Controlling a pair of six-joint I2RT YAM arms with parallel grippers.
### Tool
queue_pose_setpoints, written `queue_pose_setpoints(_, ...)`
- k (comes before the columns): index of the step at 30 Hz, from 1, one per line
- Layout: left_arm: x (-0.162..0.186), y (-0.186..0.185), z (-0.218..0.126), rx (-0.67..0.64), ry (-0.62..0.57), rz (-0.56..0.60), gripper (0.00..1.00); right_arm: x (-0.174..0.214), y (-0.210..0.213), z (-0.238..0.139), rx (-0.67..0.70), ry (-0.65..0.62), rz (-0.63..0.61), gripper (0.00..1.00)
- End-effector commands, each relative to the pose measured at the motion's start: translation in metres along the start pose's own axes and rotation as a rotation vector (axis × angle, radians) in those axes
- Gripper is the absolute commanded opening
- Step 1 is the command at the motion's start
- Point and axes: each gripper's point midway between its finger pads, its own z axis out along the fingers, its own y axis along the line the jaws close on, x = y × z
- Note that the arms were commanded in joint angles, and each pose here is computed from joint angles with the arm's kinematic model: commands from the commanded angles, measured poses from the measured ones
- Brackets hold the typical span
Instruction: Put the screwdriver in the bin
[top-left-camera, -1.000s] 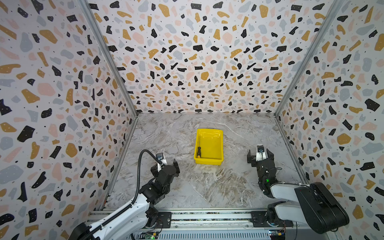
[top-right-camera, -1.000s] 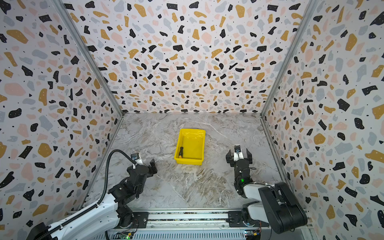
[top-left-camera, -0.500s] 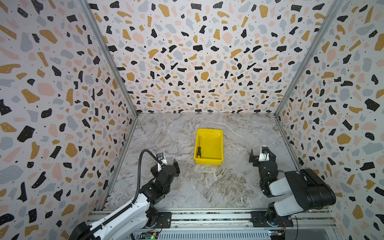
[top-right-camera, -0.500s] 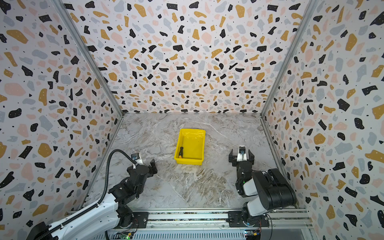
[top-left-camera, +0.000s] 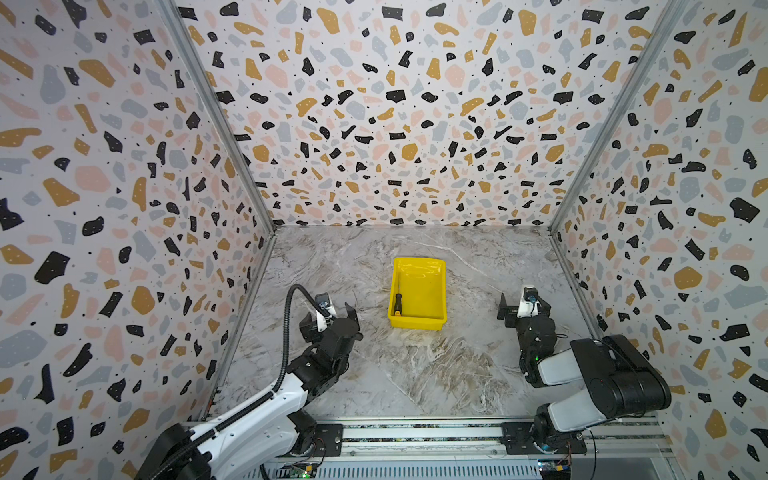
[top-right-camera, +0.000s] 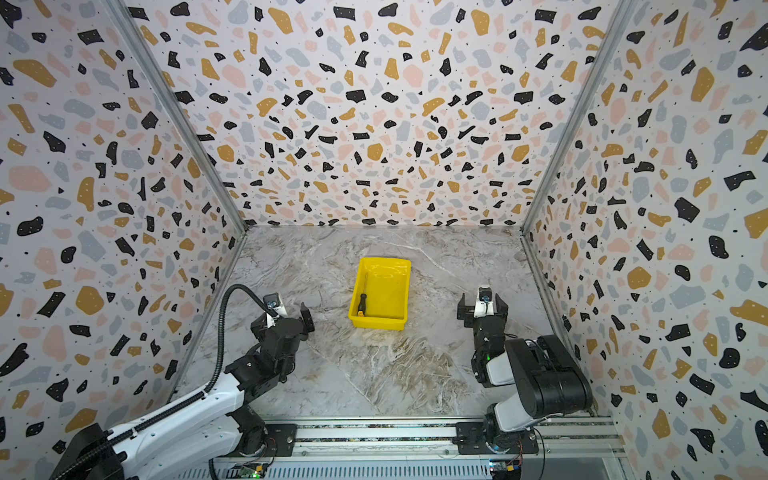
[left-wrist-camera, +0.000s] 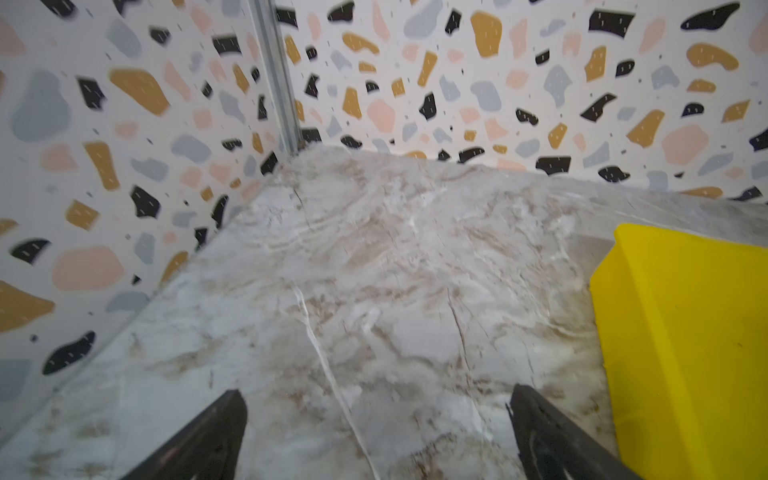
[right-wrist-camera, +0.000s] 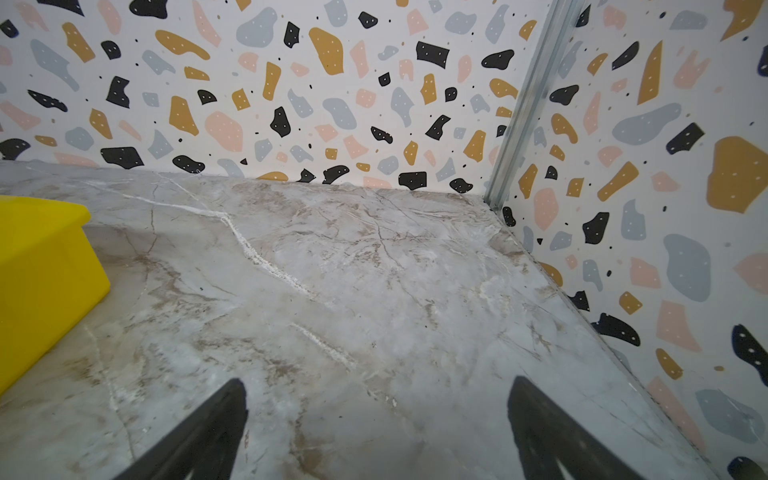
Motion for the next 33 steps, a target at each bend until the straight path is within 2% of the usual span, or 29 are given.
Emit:
queue_pose_setpoints(1,-0.027,0.023,-0.001,-0.151,-0.177,0.139,1.0,-0.011,0.001,0.004,-0.009,-0.027,0.02,0.99)
queue_pose_setpoints(4,-0.017,0.022,0.01,-0.098,-0.198,0.255,1.0,-0.012,0.0,0.005,-0.009,-0.028,0.024,0.99)
queue_pose_setpoints(12,0.01,0.042,0.034,-0.145,-0.171,0.175,1.0,-0.008,0.0,0.007,-0.014,-0.011,0.026,0.99)
queue_pose_setpoints(15,0.01,0.037,0.039,-0.109,-0.169,0.2,1.0,-0.007,0.0,0.007,-0.016,-0.004,0.025,0.99)
queue_pose_setpoints(21,0.011,0.039,0.047,-0.119,-0.147,0.211,1.0,-0.006,0.0,0.007,-0.018,-0.002,0.025,0.99)
queue_pose_setpoints(24,0.009,0.048,0.042,-0.129,-0.169,0.166,1.0,-0.006,0.0,0.007,-0.018,-0.002,0.025,0.99)
queue_pose_setpoints(27,0.006,0.062,0.035,-0.132,-0.2,0.041,1.0,-0.006,0.0,0.007,-0.018,-0.002,0.025,0.99)
queue_pose_setpoints(30,0.005,0.07,0.03,-0.074,-0.245,-0.074,1.0,-0.006,0.0,0.007,-0.019,-0.001,0.024,0.99)
queue_pose_setpoints(33,0.006,0.079,0.029,-0.099,-0.262,-0.105,1.0,-0.006,0.0,0.007,-0.019,0.0,0.024,0.99)
